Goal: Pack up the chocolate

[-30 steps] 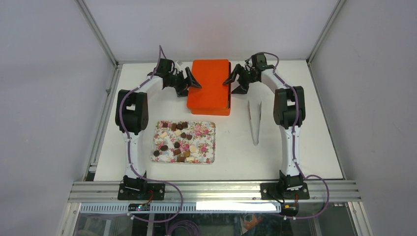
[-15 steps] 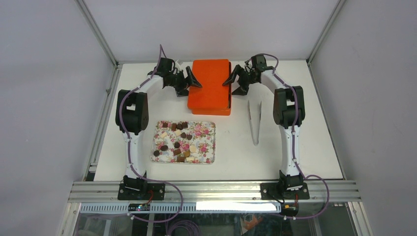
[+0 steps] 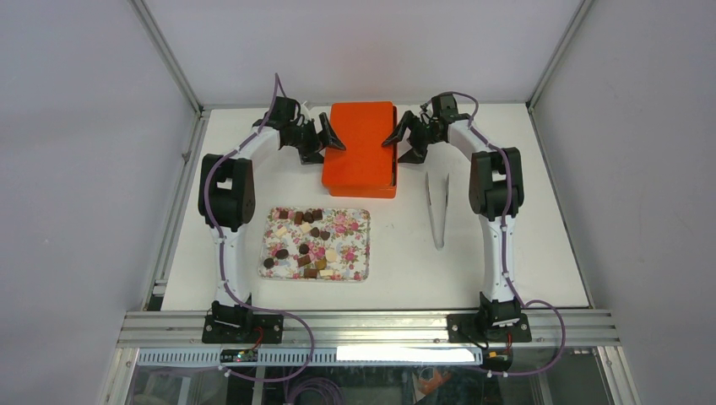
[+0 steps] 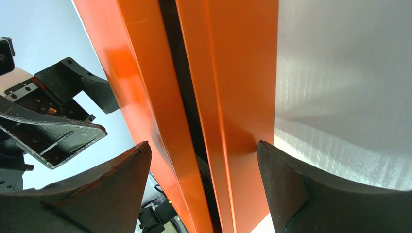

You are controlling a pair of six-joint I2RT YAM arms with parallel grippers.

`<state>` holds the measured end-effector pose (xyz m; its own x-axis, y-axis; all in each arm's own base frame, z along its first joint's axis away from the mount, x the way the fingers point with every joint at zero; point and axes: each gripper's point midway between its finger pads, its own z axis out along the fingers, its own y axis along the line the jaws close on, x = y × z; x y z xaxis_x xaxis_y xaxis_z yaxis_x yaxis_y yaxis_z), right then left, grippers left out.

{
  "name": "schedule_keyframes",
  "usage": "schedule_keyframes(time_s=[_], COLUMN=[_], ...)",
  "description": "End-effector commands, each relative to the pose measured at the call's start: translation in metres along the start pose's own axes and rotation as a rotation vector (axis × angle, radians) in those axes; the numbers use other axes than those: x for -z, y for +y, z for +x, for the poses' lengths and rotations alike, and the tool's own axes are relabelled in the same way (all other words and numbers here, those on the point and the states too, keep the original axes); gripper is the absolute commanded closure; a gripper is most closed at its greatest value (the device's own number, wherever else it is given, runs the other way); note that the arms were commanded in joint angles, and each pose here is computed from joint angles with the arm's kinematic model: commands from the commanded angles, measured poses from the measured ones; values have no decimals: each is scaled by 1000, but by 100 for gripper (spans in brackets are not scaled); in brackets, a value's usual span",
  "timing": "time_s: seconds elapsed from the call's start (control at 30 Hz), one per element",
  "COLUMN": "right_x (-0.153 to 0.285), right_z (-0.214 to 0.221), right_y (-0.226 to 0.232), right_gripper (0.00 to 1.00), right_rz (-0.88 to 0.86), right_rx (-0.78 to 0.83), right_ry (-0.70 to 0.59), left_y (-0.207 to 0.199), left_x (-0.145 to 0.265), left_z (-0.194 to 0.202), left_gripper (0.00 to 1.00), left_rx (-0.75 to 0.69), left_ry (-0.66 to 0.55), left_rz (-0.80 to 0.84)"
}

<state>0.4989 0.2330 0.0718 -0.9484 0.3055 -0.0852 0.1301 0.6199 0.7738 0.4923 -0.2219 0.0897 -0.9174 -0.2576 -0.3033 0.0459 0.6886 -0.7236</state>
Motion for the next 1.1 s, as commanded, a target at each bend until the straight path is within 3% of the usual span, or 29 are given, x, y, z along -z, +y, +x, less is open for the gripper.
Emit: schedule_keyframes(time_s=[0.0,1.07], right_x=[12,24], right_z=[-12,-20], right_y=[20,26], right_gripper=[17,16], right_rz=[-42,-46], right_rx=[46,52], right_ry=[-39,-64], left_y=[-25,-29], left_x=[13,36], left_z=[-16,-29], left_gripper=[5,5], left_rx=[-83,-135], left_ry=[-55,-122], left_rz=[23,-50])
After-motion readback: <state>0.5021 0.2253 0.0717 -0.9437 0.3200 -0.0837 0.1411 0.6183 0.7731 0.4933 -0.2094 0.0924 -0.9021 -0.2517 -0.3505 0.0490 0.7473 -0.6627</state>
